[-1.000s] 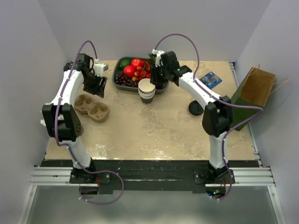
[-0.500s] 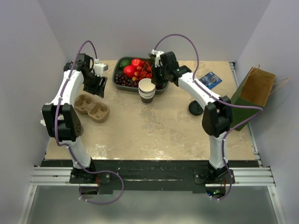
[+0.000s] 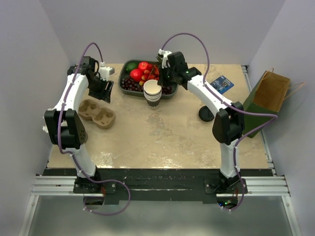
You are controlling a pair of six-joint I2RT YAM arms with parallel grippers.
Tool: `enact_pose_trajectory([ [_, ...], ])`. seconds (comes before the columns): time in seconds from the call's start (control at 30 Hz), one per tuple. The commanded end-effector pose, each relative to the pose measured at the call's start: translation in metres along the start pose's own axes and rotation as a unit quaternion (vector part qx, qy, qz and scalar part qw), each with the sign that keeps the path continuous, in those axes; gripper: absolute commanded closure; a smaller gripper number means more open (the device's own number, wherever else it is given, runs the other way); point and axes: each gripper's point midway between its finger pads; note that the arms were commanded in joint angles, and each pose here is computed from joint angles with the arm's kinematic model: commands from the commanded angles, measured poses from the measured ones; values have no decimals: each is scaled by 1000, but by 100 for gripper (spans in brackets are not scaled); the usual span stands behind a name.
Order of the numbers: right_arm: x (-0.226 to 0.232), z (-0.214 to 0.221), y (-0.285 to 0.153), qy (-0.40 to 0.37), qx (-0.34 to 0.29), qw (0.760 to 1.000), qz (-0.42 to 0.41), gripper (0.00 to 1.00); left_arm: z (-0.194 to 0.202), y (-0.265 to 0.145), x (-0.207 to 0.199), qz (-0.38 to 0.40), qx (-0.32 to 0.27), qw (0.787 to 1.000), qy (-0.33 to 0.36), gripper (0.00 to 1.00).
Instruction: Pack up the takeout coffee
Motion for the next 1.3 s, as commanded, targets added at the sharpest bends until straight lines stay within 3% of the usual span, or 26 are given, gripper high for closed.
enact_pose_trajectory([
  [0.0,6,-58,-30,-2,-74,997,-6,100,-14,-8,-11,17,-23,1000,3,39],
  [0.3,18,-56,-23,2,-65,997,-45,100,-13,-7,-35,88,-26,996,15,38],
  [0.43,20,-52,-19,0,-55,997,-55,100,-14,-22,-94,255,-78,963,49,32],
  [0.5,22,-48,-15,0,-47,997,-59,100,-31,-41,-114,296,-149,941,62,30],
  [0.57,22,-44,-11,-1,-41,997,-62,100,-20,-45,-132,358,-154,920,26,27],
  [0.6,22,-43,-11,-1,-39,997,-62,100,-32,-47,-135,369,-187,910,36,27],
  [0.67,21,-42,-12,-1,-36,997,-61,100,-20,-40,-159,413,-157,897,8,25],
  [0.83,25,-35,-15,-3,-24,997,-70,100,-24,-22,-188,448,-149,881,-18,25],
  [1.03,27,-40,-20,-8,-27,997,-78,100,-35,2,-189,433,-142,890,-33,26],
  [1.27,31,-81,-49,-27,-84,992,-87,100,-36,-11,-190,445,-150,883,-1,25],
])
Point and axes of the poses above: each gripper's point midway between its finger pads, its own y axis out along the fingers, its own x axis along the line the jaws close on, z = x × y, and after that the axes turned 15 degrees about -y, right-handed
